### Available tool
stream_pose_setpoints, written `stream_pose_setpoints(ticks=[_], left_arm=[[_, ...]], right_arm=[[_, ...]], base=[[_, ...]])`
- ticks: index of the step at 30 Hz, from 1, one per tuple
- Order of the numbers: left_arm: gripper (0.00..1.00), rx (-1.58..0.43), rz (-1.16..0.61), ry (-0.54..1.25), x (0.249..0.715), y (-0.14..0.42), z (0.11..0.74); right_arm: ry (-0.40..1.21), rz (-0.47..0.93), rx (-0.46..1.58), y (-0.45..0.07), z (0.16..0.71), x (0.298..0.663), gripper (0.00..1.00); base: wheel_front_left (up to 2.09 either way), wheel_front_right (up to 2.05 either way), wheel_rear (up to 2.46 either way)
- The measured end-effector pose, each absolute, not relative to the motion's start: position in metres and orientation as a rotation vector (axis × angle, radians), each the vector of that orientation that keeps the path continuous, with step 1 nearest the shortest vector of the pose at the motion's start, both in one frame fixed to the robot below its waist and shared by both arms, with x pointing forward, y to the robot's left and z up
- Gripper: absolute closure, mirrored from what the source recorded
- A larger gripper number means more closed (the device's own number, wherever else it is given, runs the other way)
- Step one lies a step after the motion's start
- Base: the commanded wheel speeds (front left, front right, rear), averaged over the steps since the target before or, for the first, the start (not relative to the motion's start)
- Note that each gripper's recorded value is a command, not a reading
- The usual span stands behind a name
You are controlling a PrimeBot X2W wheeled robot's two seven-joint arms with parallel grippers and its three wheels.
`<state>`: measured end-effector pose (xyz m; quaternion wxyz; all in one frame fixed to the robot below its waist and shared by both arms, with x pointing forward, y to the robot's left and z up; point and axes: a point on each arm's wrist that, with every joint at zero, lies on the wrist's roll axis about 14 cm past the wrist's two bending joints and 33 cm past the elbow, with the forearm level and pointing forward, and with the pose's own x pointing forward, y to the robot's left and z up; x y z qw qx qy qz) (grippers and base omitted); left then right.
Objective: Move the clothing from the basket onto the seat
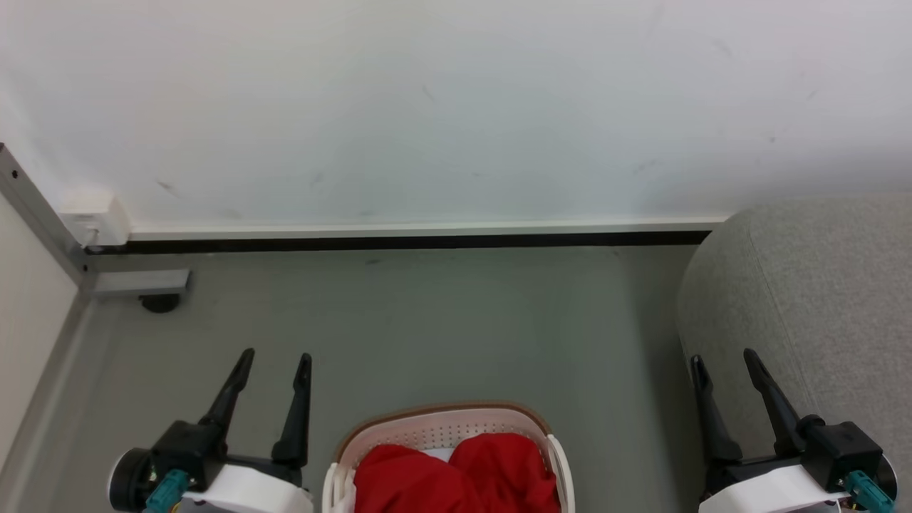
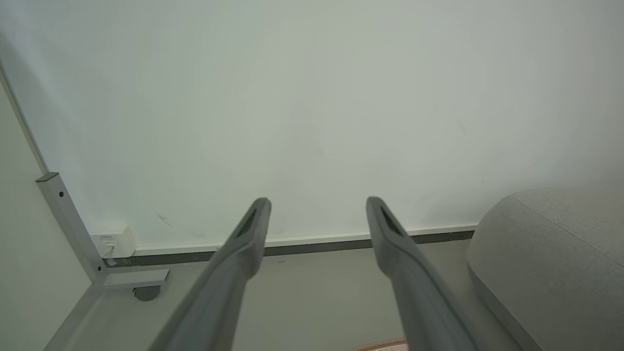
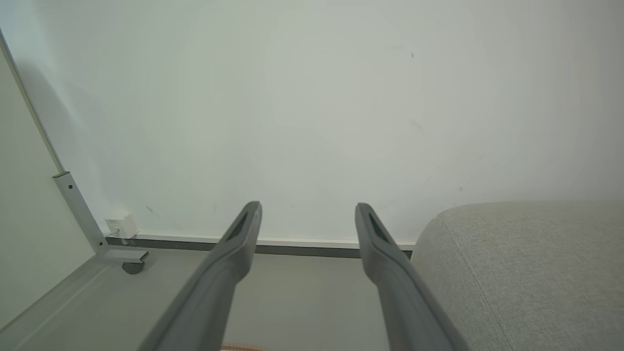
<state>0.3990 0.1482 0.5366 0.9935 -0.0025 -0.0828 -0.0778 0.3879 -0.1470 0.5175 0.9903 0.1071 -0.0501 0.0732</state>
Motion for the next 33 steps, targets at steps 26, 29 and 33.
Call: stream_pose_setpoints(ticks=[26,29,33], left_arm=[[0.0,0.062,-0.442,0.326,0.467,0.081,0.357],[0.0,0.078,-0.494,0.416,0.466,0.072,0.325],[0.0,0.1,-0.558,0.556,0.458,0.062,0.279]], right_arm=[[-0.075,-0.028,0.233,-0.209,0.496,0.423,0.0],[-0.07,-0.053,0.234,-0.218,0.492,0.427,0.0],[-0.071,-0.078,0.221,-0.229,0.489,0.434,0.0]], base=[[0.0,0.0,0.0],[0.0,0.0,0.0],[0.0,0.0,0.0]])
